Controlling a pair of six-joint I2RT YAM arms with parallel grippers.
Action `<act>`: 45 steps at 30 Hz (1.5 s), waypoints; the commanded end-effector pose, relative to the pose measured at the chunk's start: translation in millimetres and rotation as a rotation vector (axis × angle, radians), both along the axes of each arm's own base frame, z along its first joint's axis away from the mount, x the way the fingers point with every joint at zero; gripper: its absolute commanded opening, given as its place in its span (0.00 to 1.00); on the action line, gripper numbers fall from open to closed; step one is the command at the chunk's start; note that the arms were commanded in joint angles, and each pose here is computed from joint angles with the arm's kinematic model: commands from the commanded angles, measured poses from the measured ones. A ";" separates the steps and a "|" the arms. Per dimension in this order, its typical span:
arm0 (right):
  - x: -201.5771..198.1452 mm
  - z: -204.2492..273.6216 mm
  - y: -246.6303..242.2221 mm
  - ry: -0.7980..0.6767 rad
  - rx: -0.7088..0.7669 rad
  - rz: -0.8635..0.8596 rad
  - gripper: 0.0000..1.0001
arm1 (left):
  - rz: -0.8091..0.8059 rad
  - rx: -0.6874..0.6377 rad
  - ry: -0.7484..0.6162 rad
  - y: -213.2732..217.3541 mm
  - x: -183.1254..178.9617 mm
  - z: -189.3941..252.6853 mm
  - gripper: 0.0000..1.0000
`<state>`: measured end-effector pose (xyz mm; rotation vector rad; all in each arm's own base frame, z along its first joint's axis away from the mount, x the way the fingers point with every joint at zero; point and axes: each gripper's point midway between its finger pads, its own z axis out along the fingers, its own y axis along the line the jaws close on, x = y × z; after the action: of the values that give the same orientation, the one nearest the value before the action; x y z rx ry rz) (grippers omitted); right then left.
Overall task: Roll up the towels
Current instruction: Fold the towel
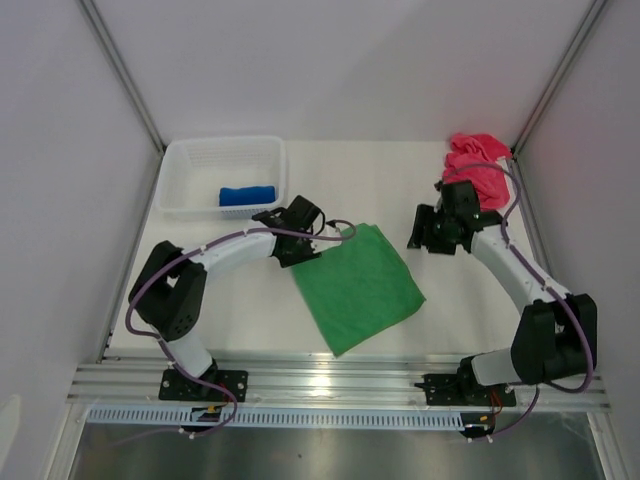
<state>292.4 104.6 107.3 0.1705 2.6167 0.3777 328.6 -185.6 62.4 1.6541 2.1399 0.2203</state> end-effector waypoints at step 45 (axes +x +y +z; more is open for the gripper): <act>161.8 -83.4 35.6 -0.034 0.261 0.034 0.00 | 0.310 -0.071 0.187 41.8 -17.8 -8.2 0.45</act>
<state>441.0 180.0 18.9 -0.0558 2.5891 0.7774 303.0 -137.3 43.5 1.3803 2.5283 0.1270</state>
